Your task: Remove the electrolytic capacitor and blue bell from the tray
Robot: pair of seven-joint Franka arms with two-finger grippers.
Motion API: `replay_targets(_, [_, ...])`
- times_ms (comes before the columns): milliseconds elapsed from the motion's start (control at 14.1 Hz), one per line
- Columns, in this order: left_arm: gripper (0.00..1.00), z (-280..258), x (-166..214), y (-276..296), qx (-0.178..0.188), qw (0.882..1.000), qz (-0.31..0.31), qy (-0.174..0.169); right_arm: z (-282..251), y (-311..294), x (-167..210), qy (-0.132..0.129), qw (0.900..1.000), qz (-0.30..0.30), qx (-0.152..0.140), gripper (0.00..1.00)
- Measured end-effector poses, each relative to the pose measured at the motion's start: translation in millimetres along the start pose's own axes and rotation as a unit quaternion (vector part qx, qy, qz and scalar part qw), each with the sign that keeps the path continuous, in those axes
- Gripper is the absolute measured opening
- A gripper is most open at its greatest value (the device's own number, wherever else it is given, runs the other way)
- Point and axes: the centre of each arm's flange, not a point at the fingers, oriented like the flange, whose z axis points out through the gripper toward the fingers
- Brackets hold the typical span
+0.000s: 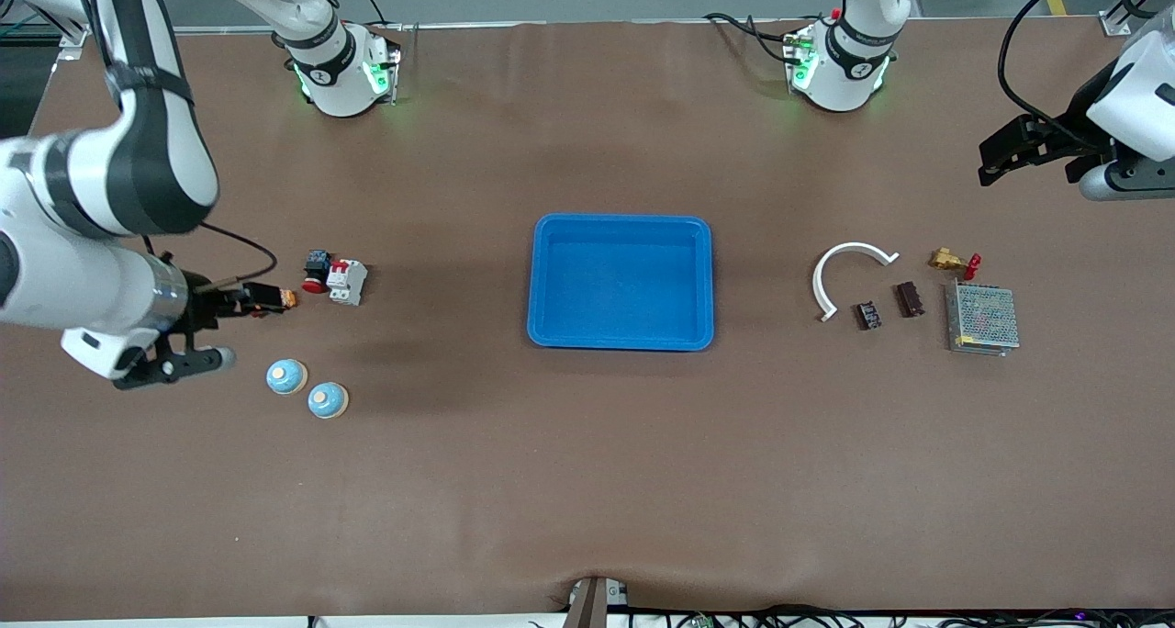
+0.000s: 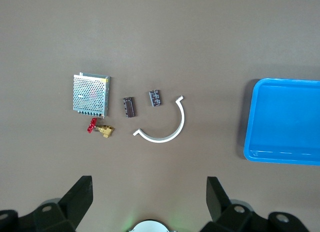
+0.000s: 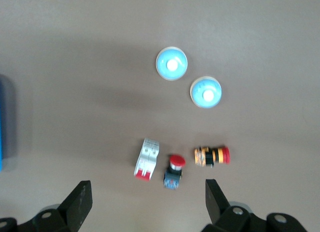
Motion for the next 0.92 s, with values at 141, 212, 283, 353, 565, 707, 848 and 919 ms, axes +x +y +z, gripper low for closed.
replay_targets(141, [1.0,0,0,0,0.0,1.0,0.0,0.001,-34,7,-29,0.001,1.0,0.013,0.001,1.0])
replay_targets(212, [1.0,0,0,0,0.0,1.0,0.0,0.002,-49,15,-43,0.002,1.0,0.021,0.002,1.0])
replay_targets(283, [1.0,0,0,0,0.0,1.0,0.0,0.002,-63,23,-57,0.004,1.0,0.029,0.003,1.0])
replay_targets(353, [1.0,-1,0,0,0.0,1.0,0.0,0.003,-75,31,-70,0.01,0.999,0.038,0.004,1.0])
replay_targets(565, [1.0,-1,1,0,0.0,1.0,0.0,0.003,-104,47,-102,0.034,0.998,0.056,0.001,1.0])
replay_targets(707, [1.0,-1,1,0,0.0,1.0,0.0,0.004,-120,55,-125,0.05,0.996,0.068,-0.001,1.0])
replay_targets(848, [1.0,-1,1,0,0.0,1.0,0.0,0.004,-130,61,-144,0.06,0.995,0.079,-0.002,1.0])
replay_targets(919, [1.0,-1,1,0,0.0,1.0,0.0,0.004,-131,63,-152,0.06,0.995,0.083,-0.001,1.0])
